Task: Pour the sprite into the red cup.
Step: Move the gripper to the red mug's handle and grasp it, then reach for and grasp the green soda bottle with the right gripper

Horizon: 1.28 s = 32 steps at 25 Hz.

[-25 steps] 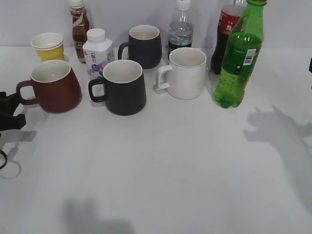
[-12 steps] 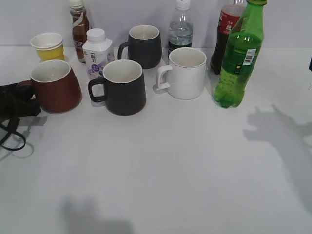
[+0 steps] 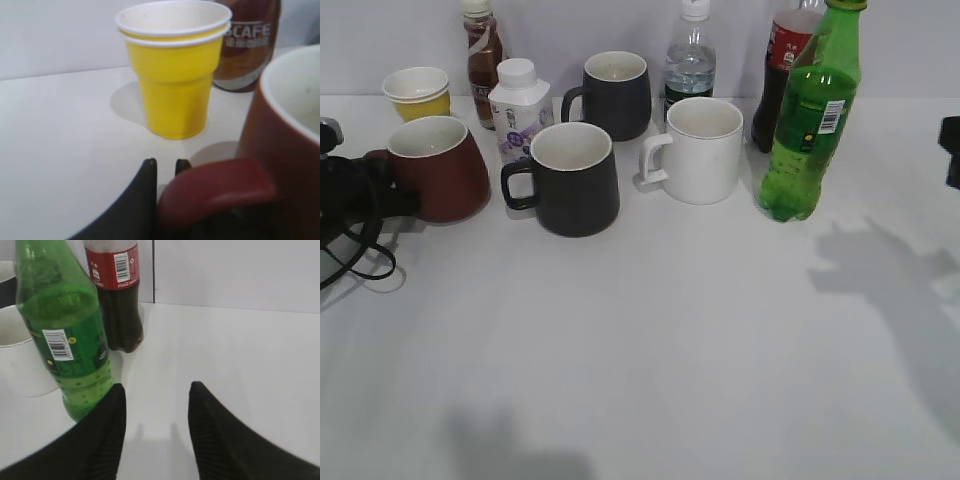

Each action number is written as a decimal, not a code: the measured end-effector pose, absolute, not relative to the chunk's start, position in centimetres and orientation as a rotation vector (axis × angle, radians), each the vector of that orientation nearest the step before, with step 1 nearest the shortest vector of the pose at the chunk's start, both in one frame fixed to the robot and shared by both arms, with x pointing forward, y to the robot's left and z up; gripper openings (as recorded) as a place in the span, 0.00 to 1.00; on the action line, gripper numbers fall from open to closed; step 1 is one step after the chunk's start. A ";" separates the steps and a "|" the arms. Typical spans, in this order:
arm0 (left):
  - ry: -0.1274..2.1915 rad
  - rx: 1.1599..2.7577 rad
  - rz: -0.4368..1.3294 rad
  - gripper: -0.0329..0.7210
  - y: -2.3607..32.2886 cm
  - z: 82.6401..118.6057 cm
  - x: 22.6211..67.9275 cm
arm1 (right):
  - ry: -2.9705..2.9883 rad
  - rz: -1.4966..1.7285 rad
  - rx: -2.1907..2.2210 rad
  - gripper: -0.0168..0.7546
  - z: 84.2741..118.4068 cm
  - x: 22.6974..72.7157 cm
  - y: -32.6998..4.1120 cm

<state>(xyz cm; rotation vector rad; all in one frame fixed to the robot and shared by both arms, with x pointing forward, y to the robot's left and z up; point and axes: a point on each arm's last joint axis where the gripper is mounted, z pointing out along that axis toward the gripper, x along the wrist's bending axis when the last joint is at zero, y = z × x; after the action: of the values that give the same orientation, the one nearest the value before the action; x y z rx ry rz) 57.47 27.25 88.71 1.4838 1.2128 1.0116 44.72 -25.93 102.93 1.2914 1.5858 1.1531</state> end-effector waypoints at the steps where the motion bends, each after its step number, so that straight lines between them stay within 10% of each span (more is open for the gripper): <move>1: 1.212 1.483 1.013 0.15 27.2 88.7 57.5 | 1.607 1.159 1.268 0.43 102.9 44.6 -25.5; 11: 1.200 1.473 1.025 0.14 27.4 91.9 53.8 | 1.698 1.212 1.155 0.86 100.3 46.8 -22.6; 32: 0.959 1.627 0.883 0.14 22.5 101.2 42.8 | 1.704 1.259 1.106 0.75 93.1 57.4 -18.9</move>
<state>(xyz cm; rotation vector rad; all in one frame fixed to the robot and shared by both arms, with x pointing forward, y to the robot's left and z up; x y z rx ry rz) 42.75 22.54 101.18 1.6274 0.9592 0.8827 57.43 -18.94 93.05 1.1055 1.7044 1.2592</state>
